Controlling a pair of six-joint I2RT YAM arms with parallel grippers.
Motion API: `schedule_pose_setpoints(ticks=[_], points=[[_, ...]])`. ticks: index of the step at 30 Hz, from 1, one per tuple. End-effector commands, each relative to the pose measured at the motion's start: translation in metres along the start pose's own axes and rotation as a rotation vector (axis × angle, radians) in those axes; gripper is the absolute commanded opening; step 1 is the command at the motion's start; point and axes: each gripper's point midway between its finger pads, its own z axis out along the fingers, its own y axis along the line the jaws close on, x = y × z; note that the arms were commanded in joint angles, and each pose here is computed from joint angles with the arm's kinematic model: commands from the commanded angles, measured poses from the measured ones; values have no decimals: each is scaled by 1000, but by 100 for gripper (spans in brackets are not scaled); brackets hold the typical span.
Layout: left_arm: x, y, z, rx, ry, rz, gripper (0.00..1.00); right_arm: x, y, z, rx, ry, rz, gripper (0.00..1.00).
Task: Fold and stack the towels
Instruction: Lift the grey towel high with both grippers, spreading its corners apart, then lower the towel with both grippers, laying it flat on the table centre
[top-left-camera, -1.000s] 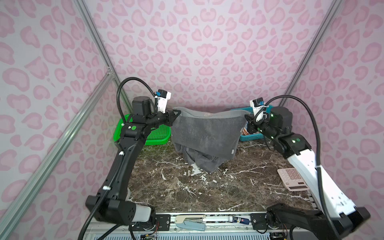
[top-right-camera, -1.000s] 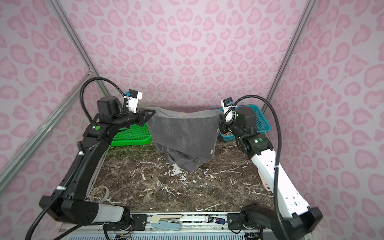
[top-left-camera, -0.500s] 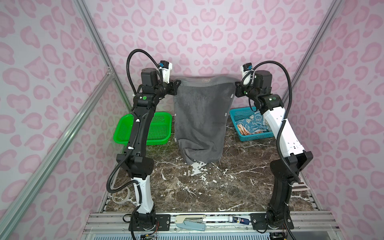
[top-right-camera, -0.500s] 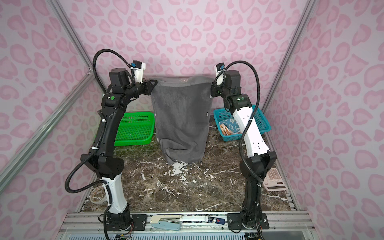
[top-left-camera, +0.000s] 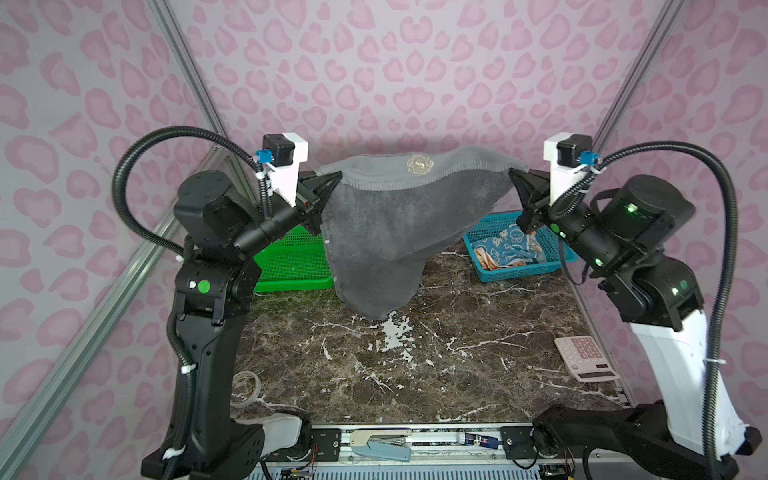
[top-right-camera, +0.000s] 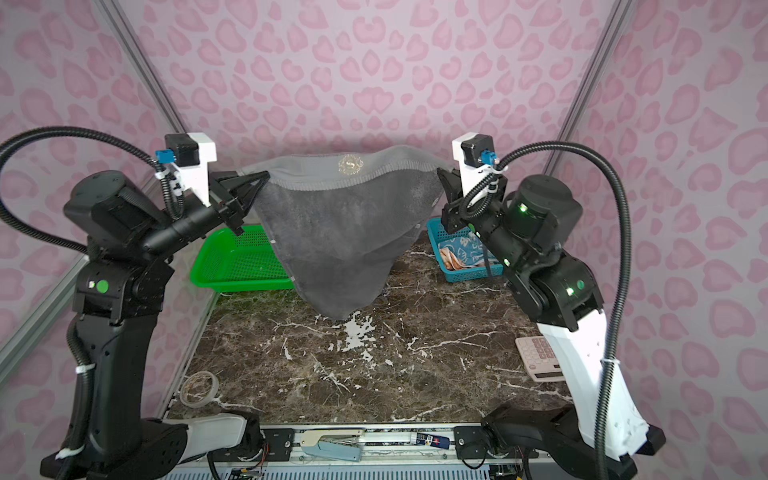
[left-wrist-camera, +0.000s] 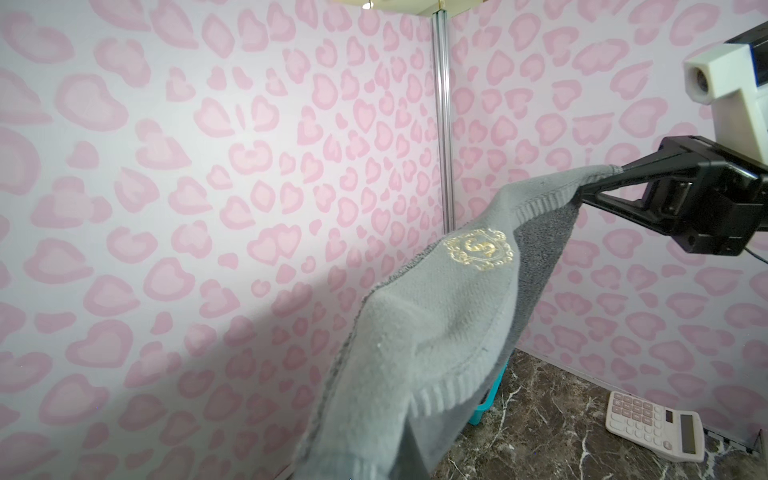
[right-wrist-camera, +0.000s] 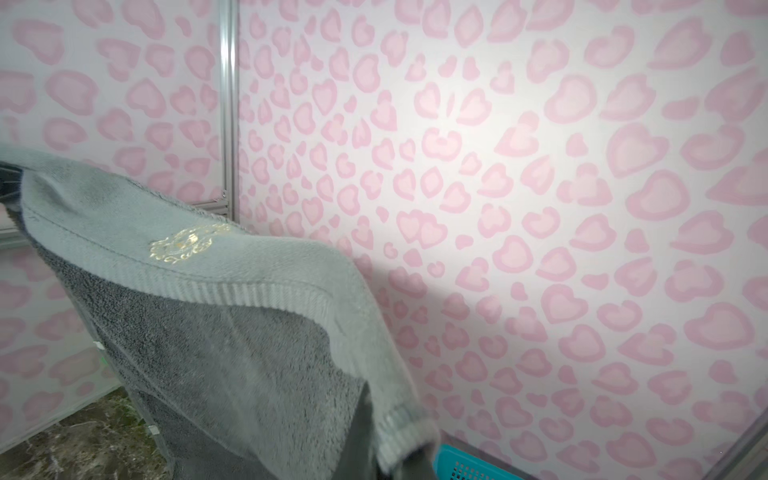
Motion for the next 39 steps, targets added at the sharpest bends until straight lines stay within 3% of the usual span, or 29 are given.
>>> schedule_pose_setpoints(ticks=[1,5,8,13,16,21,27,33,39], points=[[-34,-24,-25,46,-108,82,3,-22,-3,-29,30,-78,1,0],[-54,-36,-43,52,-172,90,3,-41,-8,-55,52,-165,21,0],[-54,-27,-37,24,-171,77,3,-42,-18,-55,113,-168,-1,0],[-34,14,1,-78,-125,44,3,-18,-43,-16,259,-58,-78,0],[-11,51,38,-146,-73,14,3,14,-73,28,296,40,-54,0],[47,116,110,-184,26,-75,3,85,-124,106,271,178,38,0],[123,167,166,-196,105,-137,3,163,-139,176,235,324,69,0],[207,180,185,-200,251,-188,3,244,-136,200,217,469,88,0],[274,161,174,-153,396,-237,3,294,-114,181,174,551,122,0]])
